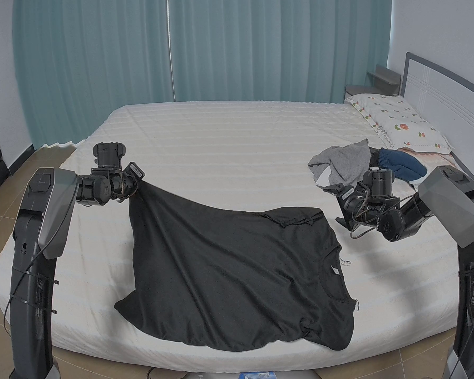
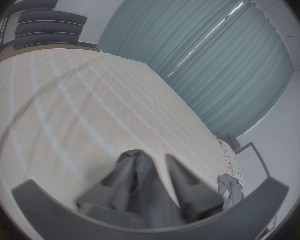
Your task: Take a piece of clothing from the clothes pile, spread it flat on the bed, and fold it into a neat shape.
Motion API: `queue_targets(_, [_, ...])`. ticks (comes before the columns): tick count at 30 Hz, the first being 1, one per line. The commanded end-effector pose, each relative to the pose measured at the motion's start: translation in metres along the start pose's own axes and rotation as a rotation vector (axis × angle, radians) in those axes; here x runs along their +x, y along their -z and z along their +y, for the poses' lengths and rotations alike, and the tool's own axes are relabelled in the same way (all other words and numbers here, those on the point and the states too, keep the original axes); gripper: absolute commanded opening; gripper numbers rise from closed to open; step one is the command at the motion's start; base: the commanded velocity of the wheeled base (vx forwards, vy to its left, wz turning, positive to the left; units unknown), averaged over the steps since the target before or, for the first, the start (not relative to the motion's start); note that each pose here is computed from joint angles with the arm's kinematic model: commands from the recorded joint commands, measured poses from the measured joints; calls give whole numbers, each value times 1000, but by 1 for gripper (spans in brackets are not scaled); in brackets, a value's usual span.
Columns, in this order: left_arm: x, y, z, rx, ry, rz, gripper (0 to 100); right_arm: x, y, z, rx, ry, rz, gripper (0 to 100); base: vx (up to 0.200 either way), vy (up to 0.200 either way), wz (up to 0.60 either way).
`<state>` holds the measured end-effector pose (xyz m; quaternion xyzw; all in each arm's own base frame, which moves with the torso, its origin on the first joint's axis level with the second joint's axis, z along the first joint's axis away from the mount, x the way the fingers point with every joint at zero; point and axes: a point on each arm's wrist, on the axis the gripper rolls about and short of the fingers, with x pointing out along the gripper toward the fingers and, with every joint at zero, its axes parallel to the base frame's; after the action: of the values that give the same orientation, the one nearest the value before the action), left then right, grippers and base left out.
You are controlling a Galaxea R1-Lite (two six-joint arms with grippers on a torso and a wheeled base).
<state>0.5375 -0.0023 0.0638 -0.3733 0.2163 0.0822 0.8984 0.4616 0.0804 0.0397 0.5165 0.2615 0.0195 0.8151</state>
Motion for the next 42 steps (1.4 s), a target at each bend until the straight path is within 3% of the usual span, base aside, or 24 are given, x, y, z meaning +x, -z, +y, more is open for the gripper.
queue_targets(1, [3, 7, 9, -5, -32, 25, 100, 14, 14, 20, -31, -15, 48, 100, 0, 0, 0])
queue_targets(6, [-22, -1, 9, -95, -58, 74, 100, 26, 35, 28, -55, 24, 117, 100, 0, 0, 0])
queue_targets(12, [-56, 16, 20, -131, -56, 231, 100, 38, 50, 26, -79, 72, 175, 100, 0, 0, 0])
queue_targets(18, [-94, 51, 31, -186, -91, 342, 100, 57, 53, 20, -86, 141, 212, 100, 0, 0, 0])
queue_targets(23, [-107, 77, 43, -264, -105, 381, 100, 74, 57, 13, -96, 171, 226, 100, 0, 0, 0])
queue_targets(27, [-115, 91, 57, -277, -75, 382, 100, 87, 60, 8, -107, 173, 219, 100, 0, 0, 0])
queue_targets(33, [-130, 98, 65, -311, -26, 344, 100, 90, 50, 11, -142, 91, 169, 100, 0, 0, 0])
queue_targets(38, [-134, 99, 70, -313, -10, 324, 100, 95, 42, 2, -203, 70, 140, 100, 0, 0, 0])
queue_targets(42, [-136, 100, 72, -312, -13, 327, 100, 103, 31, 1, -270, -66, 2, 100, 0, 0, 0])
